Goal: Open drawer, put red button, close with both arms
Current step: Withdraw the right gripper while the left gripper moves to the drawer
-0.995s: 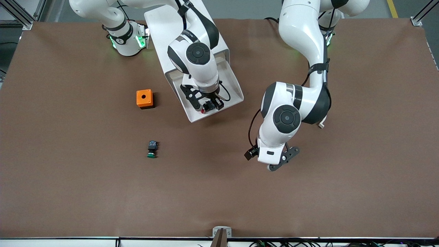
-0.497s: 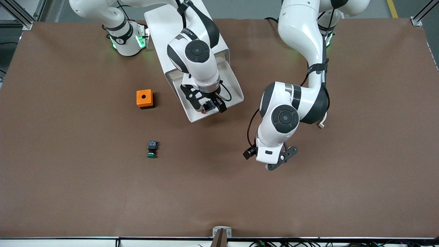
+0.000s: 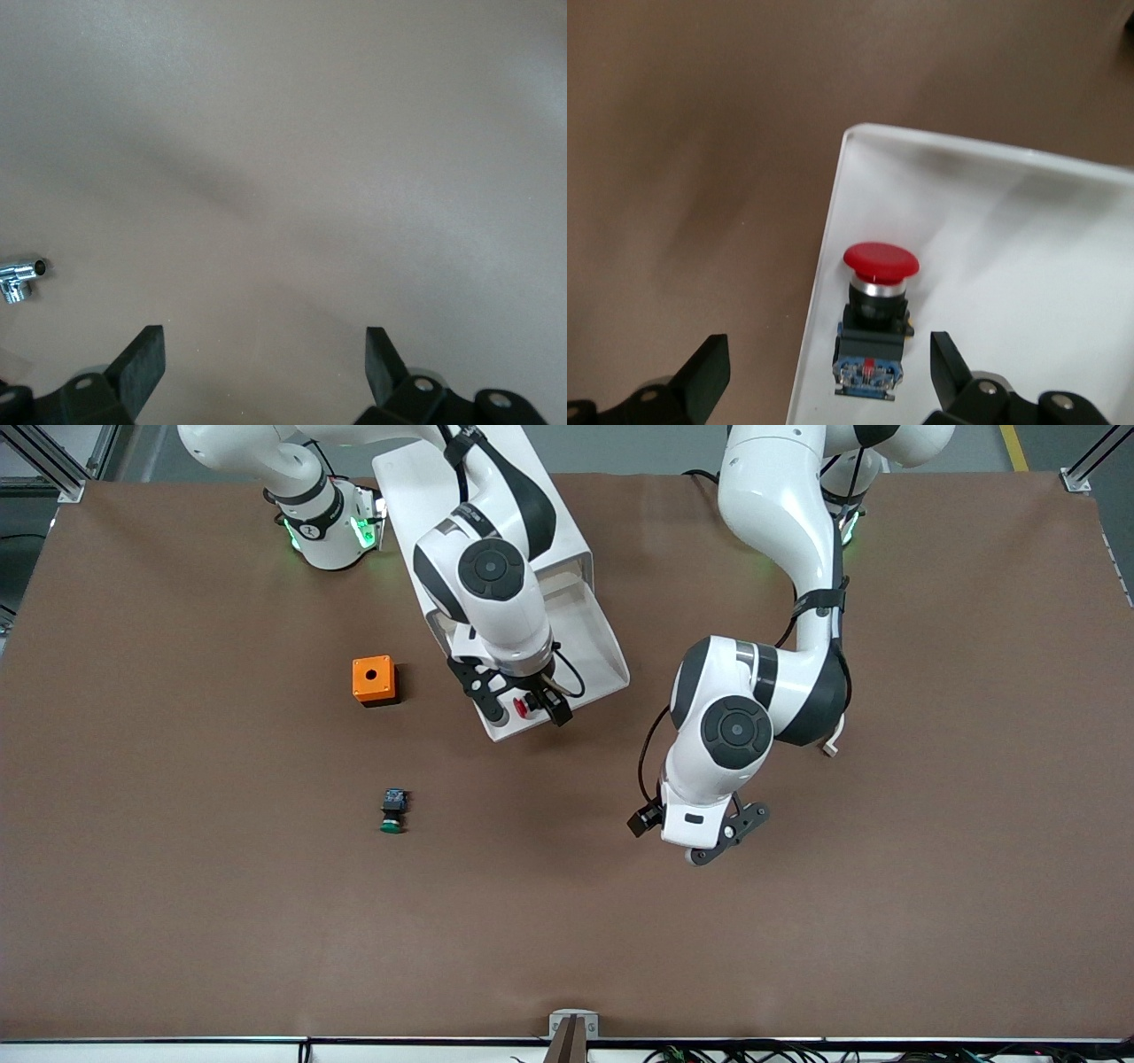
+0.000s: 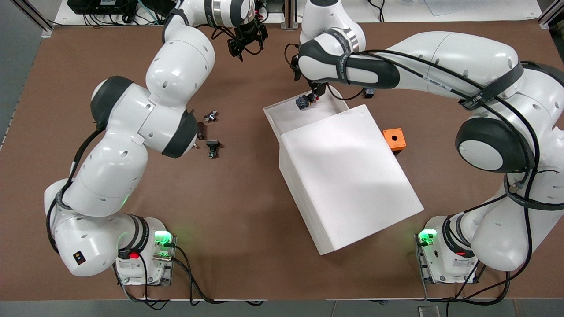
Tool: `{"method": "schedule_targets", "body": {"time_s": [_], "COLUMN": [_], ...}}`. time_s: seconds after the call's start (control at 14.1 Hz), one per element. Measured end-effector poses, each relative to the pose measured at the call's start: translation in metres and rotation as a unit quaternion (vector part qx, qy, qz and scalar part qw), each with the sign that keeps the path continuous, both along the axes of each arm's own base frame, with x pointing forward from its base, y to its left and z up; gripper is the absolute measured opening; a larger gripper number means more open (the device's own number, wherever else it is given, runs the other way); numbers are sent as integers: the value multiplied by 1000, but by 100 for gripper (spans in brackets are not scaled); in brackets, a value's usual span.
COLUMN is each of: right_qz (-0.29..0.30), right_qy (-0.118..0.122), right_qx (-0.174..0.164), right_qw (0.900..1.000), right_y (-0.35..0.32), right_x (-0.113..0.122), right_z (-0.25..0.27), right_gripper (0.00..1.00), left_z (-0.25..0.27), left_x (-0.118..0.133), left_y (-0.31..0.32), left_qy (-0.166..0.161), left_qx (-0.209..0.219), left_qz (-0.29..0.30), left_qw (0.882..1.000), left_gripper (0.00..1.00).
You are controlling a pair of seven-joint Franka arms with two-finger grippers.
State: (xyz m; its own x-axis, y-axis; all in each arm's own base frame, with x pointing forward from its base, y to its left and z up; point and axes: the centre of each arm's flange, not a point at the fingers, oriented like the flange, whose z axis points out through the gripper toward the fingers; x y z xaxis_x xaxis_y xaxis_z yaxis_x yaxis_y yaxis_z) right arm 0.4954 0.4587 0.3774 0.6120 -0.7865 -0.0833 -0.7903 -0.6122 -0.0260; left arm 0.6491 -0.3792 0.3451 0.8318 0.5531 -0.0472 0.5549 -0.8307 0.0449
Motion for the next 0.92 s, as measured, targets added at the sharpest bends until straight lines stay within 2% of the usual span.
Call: {"method": "schedule_targets", "body": {"time_s": [0.43, 0.92], "right_qz": [83, 191], "right_qy": [32, 51], "right_qx": [-21, -8], "right_qw": [996, 980], "right_y": [-57, -188], "right_x": [35, 83], "right_z": [8, 65], "right_gripper": [100, 100], "left_z": [-9, -14], "left_x": [-8, -33], "left_y": [-14, -51], "left_qy": [11, 18], "left_qx": [-7, -11], "left_qz": [-11, -41], "left_qw": [1000, 999], "left_gripper": [100, 100]}}
